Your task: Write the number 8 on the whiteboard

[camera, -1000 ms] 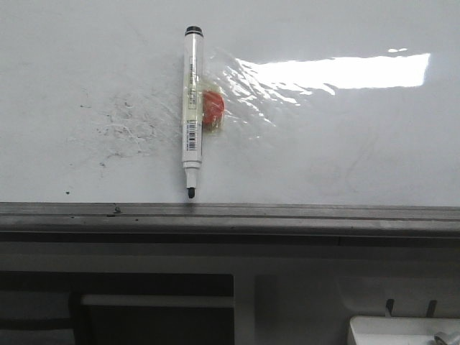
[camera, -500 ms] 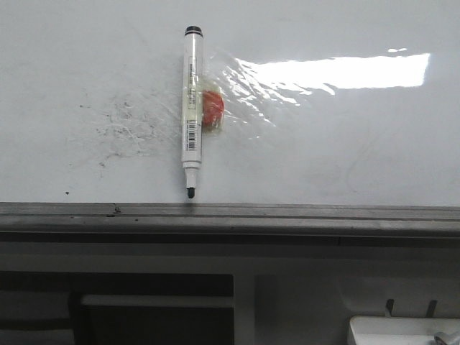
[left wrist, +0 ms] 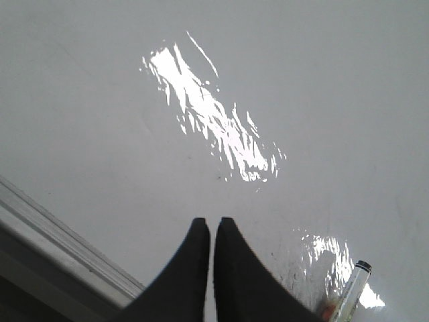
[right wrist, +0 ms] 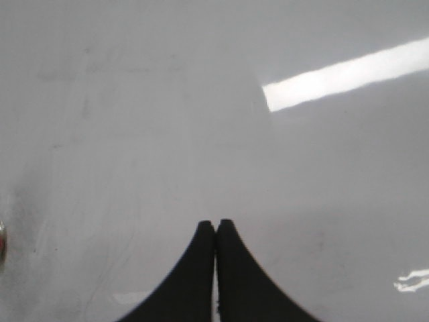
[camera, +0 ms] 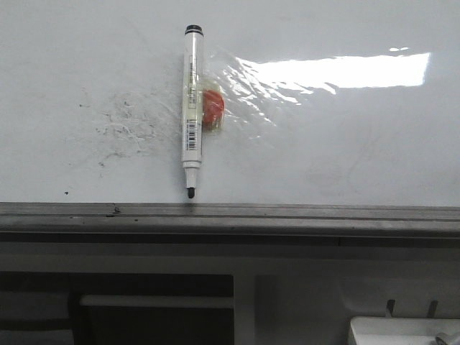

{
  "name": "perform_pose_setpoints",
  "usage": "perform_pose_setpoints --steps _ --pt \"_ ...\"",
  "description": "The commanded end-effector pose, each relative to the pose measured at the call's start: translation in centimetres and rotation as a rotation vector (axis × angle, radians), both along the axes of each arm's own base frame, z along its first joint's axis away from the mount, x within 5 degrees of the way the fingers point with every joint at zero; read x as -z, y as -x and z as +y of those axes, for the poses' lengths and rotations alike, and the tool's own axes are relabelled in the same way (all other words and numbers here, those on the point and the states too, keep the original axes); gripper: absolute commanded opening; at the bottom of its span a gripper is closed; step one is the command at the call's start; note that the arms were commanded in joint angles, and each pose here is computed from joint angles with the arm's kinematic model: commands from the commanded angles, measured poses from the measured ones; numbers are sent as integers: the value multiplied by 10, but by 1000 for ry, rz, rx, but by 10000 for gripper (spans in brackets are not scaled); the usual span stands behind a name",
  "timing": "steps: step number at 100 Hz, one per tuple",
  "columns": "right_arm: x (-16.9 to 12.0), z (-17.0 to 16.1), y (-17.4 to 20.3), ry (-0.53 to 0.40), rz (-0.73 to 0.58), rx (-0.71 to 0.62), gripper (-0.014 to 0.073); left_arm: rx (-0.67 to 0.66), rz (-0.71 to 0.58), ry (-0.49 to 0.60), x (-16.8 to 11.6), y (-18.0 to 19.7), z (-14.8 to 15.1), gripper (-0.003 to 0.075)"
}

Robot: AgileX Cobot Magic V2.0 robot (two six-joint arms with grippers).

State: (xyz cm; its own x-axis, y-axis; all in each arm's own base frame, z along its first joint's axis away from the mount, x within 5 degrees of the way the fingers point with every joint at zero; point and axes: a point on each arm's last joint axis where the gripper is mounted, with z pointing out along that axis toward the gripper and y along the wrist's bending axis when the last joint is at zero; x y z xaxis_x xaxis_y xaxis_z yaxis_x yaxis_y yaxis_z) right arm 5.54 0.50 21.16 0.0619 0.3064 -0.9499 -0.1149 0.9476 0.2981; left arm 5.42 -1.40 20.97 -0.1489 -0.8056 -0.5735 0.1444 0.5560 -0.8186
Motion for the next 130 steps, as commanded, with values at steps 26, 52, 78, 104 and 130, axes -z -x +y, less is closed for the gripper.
perform_pose_setpoints --steps 26,52,78,104,130 --pt "-69 7 0 172 127 -76 97 128 112 -561 -56 -12 -9 -15" --pt "-100 12 -20 225 293 -121 476 362 174 -777 -92 -53 -29 380" --pt "-104 15 -20 233 297 -158 470 601 181 -686 -80 -81 -72 342" --pt "-104 19 -20 252 280 -215 470 642 133 -688 -66 -98 -123 335" --pt "-104 19 -20 252 280 -215 470 592 129 -640 -62 -111 -163 335"
